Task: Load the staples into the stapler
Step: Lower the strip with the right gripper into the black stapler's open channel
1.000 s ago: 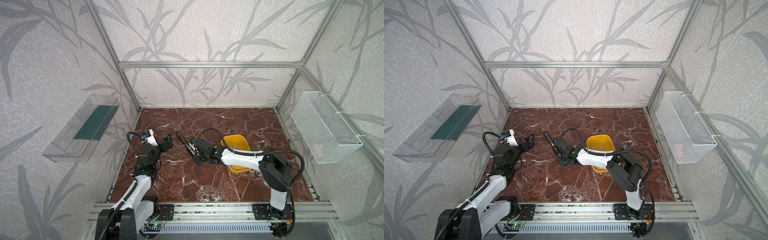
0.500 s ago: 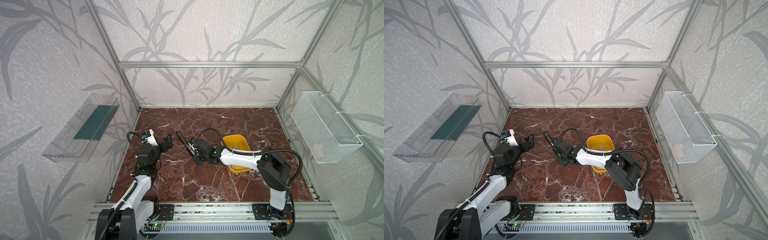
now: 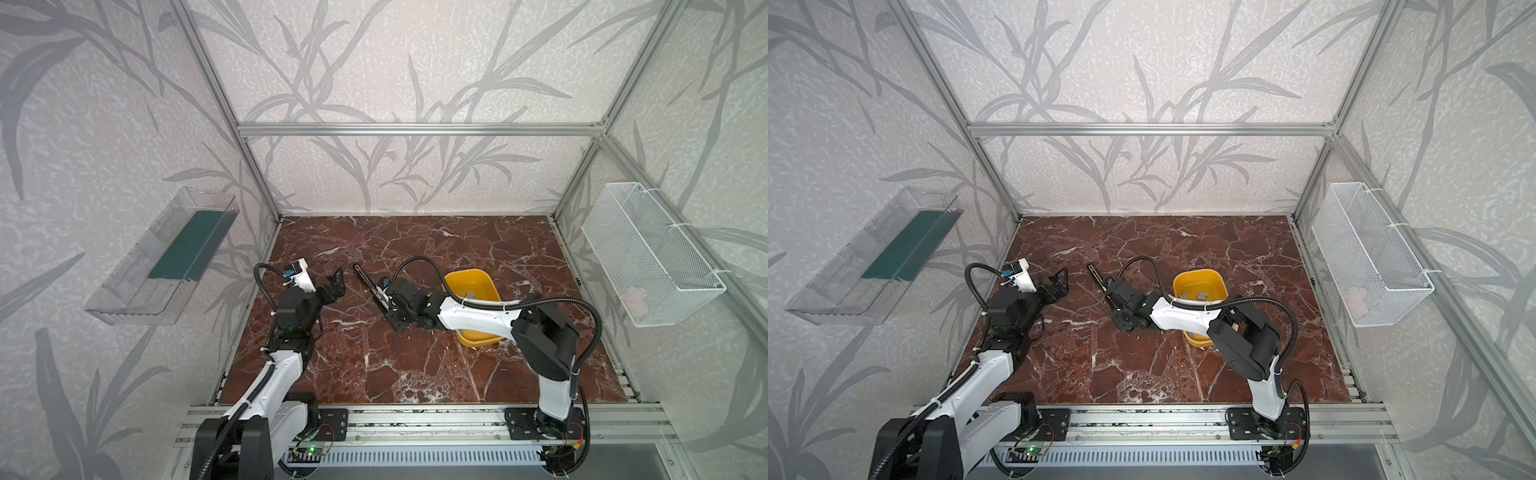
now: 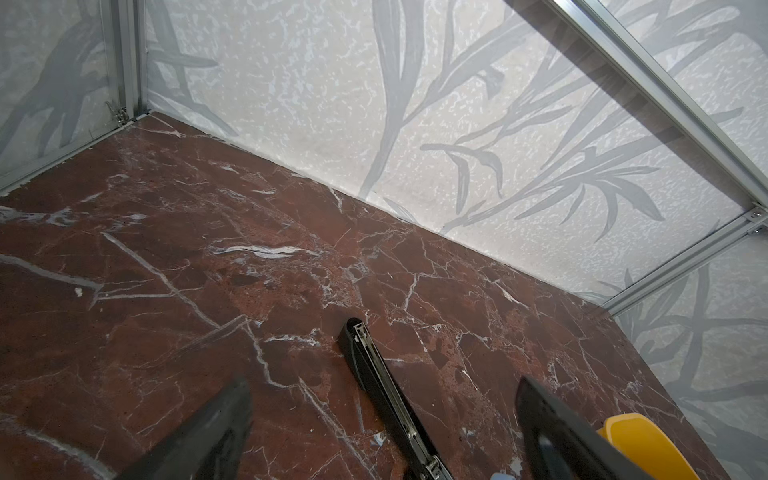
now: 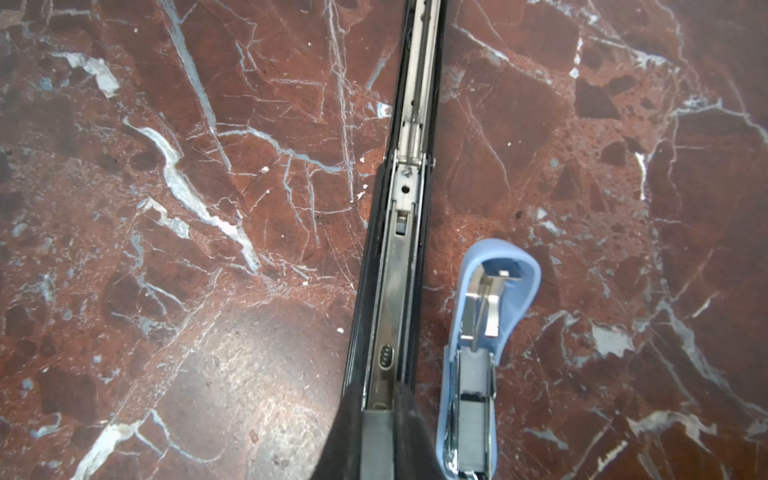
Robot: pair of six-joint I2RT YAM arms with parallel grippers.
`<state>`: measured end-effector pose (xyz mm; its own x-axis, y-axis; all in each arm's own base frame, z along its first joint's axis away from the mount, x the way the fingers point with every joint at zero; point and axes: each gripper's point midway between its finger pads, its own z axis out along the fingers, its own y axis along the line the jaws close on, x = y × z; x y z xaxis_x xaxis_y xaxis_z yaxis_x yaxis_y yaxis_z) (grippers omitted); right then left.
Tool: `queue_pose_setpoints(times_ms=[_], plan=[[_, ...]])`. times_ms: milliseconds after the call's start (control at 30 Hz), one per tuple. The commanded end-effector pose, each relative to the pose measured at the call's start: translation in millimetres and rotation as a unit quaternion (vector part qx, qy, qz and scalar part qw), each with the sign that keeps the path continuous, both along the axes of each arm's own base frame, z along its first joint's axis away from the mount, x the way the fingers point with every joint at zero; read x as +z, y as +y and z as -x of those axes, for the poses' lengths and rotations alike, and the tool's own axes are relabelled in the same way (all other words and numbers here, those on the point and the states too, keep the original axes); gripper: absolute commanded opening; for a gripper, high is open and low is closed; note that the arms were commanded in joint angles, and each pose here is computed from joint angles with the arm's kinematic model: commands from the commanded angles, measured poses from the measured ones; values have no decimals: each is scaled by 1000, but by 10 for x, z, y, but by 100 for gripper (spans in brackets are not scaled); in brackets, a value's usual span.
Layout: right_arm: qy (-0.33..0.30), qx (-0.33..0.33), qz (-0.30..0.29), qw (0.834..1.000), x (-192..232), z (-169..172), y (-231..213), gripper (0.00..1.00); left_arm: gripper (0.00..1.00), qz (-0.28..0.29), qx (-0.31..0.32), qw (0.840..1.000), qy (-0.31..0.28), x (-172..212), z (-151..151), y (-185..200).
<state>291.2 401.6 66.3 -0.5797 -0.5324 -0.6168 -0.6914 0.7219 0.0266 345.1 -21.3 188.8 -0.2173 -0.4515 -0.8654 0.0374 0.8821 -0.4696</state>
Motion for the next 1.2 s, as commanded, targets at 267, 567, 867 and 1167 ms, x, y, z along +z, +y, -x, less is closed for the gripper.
queue_pose_setpoints(times_ms=[267,567,867,1167], plan=[[11,-16,-6,1000,-14,57,-88,6,99,-1,-3,1000,-10,21,9,-10],[15,-23,-16,999,-30,130,-114,6,99,-1,-4,1000,-11,24,11,-16],[18,-31,-23,999,-52,184,-119,8,99,-1,-4,1000,-11,28,9,-14],[16,-26,-26,999,19,192,-79,27,99,-1,-5,1000,-12,29,8,-20]])
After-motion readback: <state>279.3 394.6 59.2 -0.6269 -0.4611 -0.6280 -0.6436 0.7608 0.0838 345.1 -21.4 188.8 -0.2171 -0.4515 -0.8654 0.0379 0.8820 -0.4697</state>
